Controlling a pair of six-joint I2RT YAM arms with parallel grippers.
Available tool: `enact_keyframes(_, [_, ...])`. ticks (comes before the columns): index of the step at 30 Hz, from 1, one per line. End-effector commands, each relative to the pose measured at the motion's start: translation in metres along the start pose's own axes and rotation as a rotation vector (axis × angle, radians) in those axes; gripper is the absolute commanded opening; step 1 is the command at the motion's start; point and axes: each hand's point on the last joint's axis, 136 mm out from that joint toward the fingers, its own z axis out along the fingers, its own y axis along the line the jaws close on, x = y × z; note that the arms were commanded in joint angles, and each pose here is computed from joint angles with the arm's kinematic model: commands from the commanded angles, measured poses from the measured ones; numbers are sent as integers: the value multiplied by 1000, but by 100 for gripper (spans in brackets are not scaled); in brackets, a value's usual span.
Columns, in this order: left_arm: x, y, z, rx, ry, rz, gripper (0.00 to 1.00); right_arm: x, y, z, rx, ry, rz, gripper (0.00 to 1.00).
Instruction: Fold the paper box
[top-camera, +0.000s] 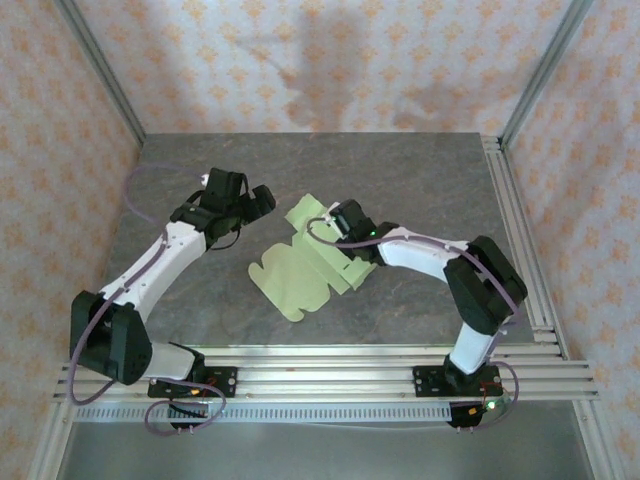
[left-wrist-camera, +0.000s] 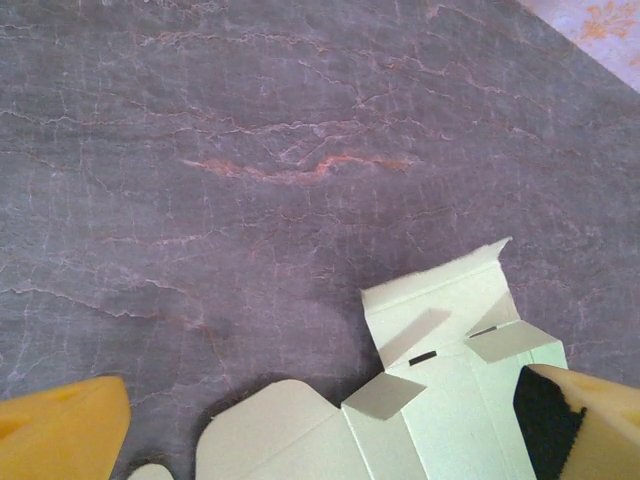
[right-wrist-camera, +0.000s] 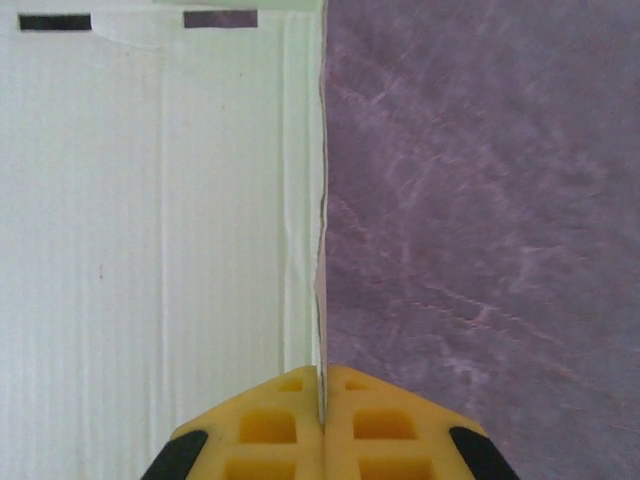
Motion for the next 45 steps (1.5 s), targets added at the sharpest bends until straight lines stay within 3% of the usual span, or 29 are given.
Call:
enact_keyframes(1, [-15, 2, -8, 6, -74, 15, 100, -20, -36, -21, 256, -67, -75, 0])
enact_keyframes(12, [-23, 12, -4, -12, -92, 1, 100, -46, -48, -34, 590, -69, -292, 0])
enact_keyframes(19, [-38, 17, 2, 24, -77, -46, 100, -49, -39, -21, 695, -44, -465, 0])
enact_keyframes(25, [-41, 27, 10, 4, -66, -71, 100, -53, -35, -19, 727, -86, -498, 0])
enact_keyframes(32, [-35, 39, 15, -42, -66, 29, 100, -65, -23, -16, 840, -154, -528, 0])
enact_keyframes(41, [-43, 59, 16, -73, -263, 226, 100, -62, -11, -8, 870, -189, -597, 0])
enact_keyframes(45, [-49, 62, 32, -60, -252, 236, 100, -59, -12, -12, 867, -188, -608, 0])
